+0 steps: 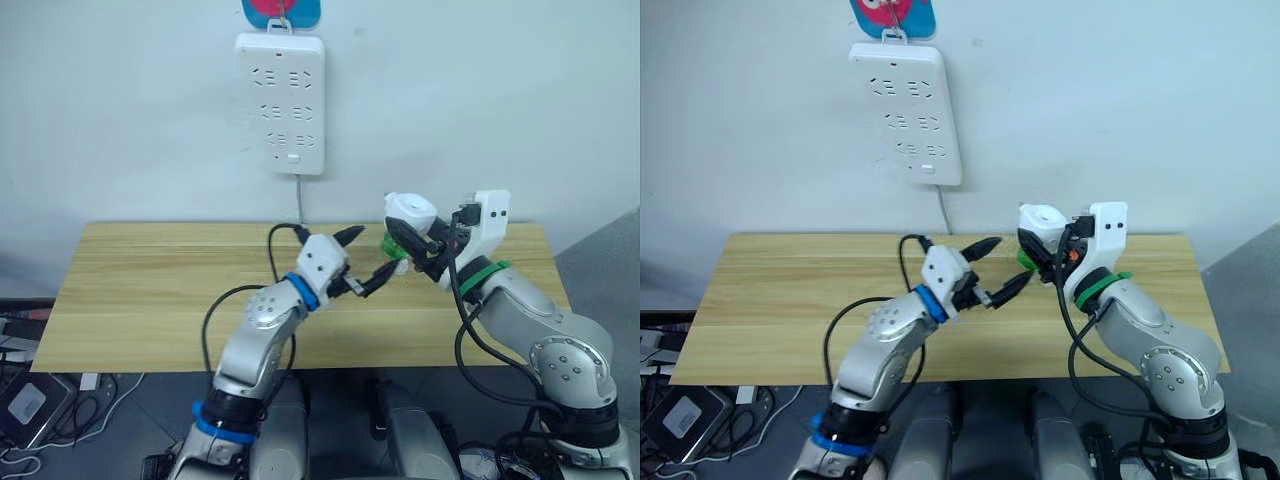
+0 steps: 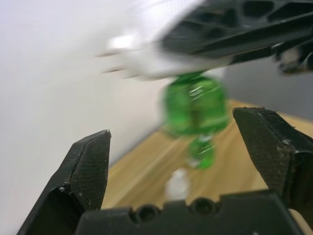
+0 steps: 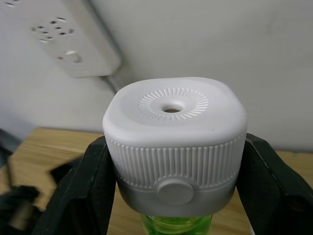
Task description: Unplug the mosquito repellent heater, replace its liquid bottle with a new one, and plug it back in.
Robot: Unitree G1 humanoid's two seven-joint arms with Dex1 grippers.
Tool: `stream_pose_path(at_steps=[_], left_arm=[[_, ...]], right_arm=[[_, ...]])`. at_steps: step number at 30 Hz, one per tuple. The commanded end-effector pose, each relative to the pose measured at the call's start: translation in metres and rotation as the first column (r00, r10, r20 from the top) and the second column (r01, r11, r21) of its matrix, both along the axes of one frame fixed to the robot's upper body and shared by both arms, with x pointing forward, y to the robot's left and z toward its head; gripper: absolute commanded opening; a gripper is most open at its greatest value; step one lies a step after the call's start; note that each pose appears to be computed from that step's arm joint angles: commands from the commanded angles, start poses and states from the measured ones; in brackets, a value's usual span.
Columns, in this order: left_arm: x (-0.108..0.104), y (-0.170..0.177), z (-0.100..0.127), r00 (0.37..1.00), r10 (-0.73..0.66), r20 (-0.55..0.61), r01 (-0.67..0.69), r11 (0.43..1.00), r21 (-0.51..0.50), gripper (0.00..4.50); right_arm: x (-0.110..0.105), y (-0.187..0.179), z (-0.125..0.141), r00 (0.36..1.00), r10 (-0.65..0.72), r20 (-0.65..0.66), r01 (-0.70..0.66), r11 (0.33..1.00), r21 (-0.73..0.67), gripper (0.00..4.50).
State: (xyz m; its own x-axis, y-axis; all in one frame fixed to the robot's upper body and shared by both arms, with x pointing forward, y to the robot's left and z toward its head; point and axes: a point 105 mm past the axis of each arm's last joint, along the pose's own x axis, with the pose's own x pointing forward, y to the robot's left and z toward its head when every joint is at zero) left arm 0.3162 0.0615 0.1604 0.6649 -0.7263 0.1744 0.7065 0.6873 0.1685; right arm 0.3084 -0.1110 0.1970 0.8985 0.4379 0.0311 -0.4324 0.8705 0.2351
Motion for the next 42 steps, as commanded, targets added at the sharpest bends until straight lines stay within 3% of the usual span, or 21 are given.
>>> stream_pose_path(at_steps=[1, 6, 12, 19, 25, 29, 36, 42], left_arm=[[0.006, 0.034, 0.046, 0.967, 0.135, 0.218, -0.133, 0.991, -0.022, 4.5], [0.033, 0.061, 0.089, 0.877, 0.247, 0.412, -0.274, 0.962, 0.007, 4.5], [0.059, 0.064, 0.103, 0.876, 0.252, 0.411, -0.267, 0.963, -0.02, 4.5], [0.063, 0.065, 0.105, 0.889, 0.237, 0.391, -0.236, 0.97, -0.051, 4.5], [0.069, 0.055, 0.1, 0.959, 0.116, 0.258, -0.101, 0.992, -0.072, 4.5], [0.074, 0.043, 0.095, 0.978, -0.006, 0.21, 0.011, 1.0, -0.023, 4.5], [0.068, 0.022, 0.09, 0.966, -0.202, 0.16, 0.201, 0.979, 0.026, 4.5], [0.073, 0.016, 0.098, 0.957, -0.244, 0.155, 0.246, 0.969, 0.009, 4.5]], right_arm=[[0.001, -0.012, 0.013, 0.996, -0.039, 0.075, 0.039, 0.999, 0.001, 2.97], [0.007, -0.016, 0.019, 0.992, -0.068, 0.103, 0.068, 0.998, 0.003, 2.97], [0.011, -0.014, 0.026, 0.991, -0.058, 0.124, 0.057, 0.998, 0.014, 2.97], [0.008, -0.016, 0.026, 0.989, -0.074, 0.126, 0.072, 0.997, 0.017, 2.97], [0.005, -0.015, 0.026, 0.989, -0.078, 0.124, 0.076, 0.997, 0.022, 2.97], [0.005, -0.012, 0.027, 0.99, -0.071, 0.124, 0.068, 0.997, 0.024, 2.97], [0.004, -0.013, 0.027, 0.99, -0.067, 0.125, 0.066, 0.998, 0.016, 2.97], [0.0, -0.011, 0.028, 0.99, -0.061, 0.127, 0.06, 0.998, 0.015, 2.97]])
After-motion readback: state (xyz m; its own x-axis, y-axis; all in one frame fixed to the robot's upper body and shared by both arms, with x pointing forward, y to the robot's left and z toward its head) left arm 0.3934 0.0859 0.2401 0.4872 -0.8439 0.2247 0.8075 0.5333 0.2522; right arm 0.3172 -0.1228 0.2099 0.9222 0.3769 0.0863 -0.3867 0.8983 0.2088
